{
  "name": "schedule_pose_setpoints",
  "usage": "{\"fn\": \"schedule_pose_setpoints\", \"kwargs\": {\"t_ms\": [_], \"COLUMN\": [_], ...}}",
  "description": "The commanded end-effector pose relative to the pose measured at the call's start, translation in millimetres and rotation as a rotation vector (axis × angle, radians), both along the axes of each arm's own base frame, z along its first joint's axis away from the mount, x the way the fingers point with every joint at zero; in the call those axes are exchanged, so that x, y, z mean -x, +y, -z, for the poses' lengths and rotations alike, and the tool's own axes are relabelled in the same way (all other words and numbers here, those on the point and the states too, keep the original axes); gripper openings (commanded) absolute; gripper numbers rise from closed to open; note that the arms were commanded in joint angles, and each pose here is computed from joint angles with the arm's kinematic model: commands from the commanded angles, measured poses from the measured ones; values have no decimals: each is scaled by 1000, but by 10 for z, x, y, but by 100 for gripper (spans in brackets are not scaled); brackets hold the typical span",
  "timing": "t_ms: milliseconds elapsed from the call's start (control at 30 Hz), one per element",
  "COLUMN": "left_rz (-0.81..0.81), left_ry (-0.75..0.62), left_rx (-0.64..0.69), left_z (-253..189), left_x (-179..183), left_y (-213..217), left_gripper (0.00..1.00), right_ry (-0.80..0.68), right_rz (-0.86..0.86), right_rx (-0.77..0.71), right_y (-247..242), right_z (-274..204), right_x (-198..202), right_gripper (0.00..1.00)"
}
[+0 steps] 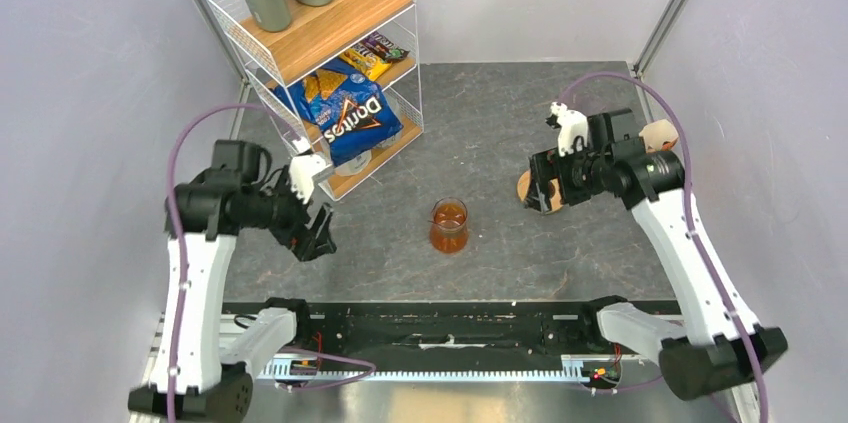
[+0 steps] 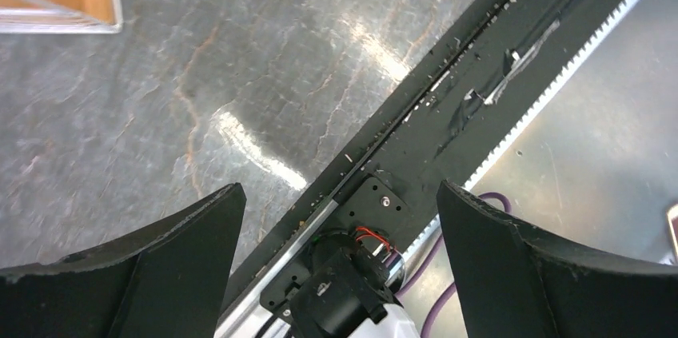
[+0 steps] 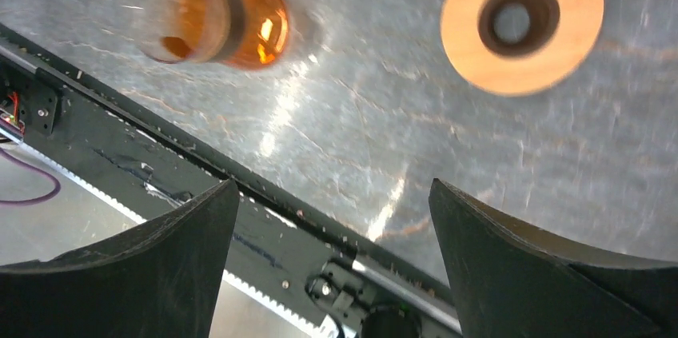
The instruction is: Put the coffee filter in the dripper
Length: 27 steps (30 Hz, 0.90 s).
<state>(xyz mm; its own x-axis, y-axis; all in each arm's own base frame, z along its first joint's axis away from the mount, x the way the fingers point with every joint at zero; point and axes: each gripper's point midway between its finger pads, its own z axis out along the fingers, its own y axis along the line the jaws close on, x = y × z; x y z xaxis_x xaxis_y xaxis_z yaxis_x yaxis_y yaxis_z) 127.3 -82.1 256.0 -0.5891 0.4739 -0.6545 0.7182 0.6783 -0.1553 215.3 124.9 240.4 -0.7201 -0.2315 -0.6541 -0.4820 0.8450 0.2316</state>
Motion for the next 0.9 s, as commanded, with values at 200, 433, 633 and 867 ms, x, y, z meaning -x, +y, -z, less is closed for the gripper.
{"fn": "schedule_pose_setpoints", "kwargs": {"t_ms": [200, 433, 633, 867], "left_rz": [374, 392, 377, 361], "left_ry": [-106, -170, -205, -226], "left_rx": [-95, -16, 30, 75], "left_z": [289, 124, 58, -29], "left_x": [-179, -314, -355, -395], "left_y": [-483, -772, -877, -995], "left_gripper": [97, 96, 96, 95], "right_ry": [230, 266, 257, 280], "right_rz": [116, 280, 370, 409], "right_rx": [-27, -5, -23, -3], "right_y": [-708, -1098, -1173, -1272], "right_z": [351, 917, 1351, 1748], "right_x": [-332, -696, -1010, -1276], "right_gripper": [97, 96, 96, 95]}}
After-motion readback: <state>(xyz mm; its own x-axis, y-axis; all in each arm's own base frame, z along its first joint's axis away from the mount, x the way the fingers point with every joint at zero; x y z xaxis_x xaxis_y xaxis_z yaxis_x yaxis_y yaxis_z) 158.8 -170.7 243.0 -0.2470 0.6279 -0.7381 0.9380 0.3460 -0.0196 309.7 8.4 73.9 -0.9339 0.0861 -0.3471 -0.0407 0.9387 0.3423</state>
